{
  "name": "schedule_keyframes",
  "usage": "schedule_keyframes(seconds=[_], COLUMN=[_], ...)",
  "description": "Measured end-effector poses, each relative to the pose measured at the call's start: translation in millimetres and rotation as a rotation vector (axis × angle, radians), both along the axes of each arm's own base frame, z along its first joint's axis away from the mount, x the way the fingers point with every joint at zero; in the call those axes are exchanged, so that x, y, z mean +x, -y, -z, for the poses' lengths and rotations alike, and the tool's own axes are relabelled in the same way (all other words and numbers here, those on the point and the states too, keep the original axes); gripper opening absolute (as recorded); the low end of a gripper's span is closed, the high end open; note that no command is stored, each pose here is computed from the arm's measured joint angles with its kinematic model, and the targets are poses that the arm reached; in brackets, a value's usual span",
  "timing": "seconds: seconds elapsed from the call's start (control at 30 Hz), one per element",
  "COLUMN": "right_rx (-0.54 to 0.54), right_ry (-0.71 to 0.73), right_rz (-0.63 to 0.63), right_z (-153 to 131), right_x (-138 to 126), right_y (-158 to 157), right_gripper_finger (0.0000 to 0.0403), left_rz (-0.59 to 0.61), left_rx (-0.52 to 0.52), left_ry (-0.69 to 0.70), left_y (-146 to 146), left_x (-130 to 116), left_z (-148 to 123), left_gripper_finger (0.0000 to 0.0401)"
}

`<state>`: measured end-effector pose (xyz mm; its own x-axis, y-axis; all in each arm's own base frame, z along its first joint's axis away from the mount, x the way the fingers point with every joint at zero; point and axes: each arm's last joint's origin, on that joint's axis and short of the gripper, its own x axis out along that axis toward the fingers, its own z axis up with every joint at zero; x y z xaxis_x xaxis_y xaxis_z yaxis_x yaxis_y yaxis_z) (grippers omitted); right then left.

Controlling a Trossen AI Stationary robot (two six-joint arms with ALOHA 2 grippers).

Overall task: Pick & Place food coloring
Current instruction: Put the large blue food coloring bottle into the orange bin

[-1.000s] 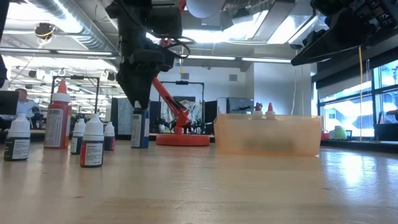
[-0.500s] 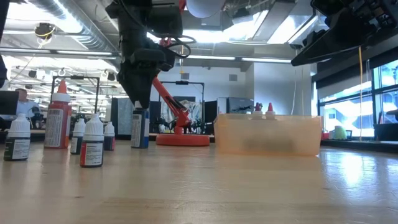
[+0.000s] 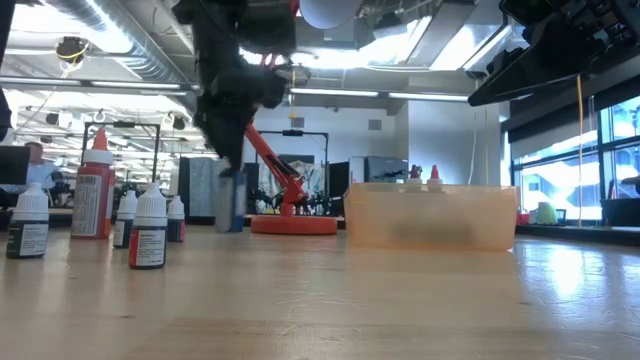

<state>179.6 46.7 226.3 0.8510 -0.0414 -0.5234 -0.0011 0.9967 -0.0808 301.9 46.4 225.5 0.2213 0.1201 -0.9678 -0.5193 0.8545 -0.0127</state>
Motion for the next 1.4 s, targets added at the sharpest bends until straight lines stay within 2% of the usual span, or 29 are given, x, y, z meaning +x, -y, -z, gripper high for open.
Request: schedule_keyframes(seconds=[0.13, 0.27, 0.33, 0.53, 0.6, 0.7, 0.87, 0.97, 1.13, 1.4], right_rx=[0.0, 0.0, 0.0, 0.0, 0.0, 0.0, -0.019, -0.016, -0.016, -0.023], right_ry=[0.0, 0.0, 0.0, 0.0, 0.0, 0.0, -0.001, 0.0, -0.003, -0.033], right_rz=[0.0, 0.0, 0.0, 0.0, 0.0, 0.0, -0.012, -0.01, -0.01, -0.008], right_z=[0, 0, 0, 0, 0, 0, 0, 0, 0, 5], right_x=[0, 0, 0, 0, 0, 0, 0, 0, 1, 3], right_y=[0, 0, 0, 0, 0, 0, 0, 0, 0, -1], right_gripper_finger=[0.0207, 0.0207, 0.0207, 0.0207, 0.0207, 0.0207, 0.0207, 0.0207, 0.0207, 0.0207], left_rz=[0.058, 0.062, 0.065, 0.18, 0.205, 0.262, 0.377, 0.435, 0.488, 0.558], left_rx=[0.05, 0.127, 0.147, 0.196, 0.184, 0.104, 0.035, 0.018, 0.024, -0.014], left_ry=[0.082, 0.18, 0.222, 0.382, 0.437, 0.495, 0.608, 0.63, 0.562, 0.352], left_y=[4, 6, 7, 16, 19, 28, 60, 74, 92, 103], left_x=[12, 24, 30, 46, 50, 53, 66, 71, 94, 134], left_z=[-24, -51, -58, -67, -70, -73, -75, -74, -69, -48], left_gripper_finger=[0.0114, 0.0114, 0.0114, 0.0114, 0.0114, 0.0114, 0.0114, 0.0114, 0.0114, 0.0114])
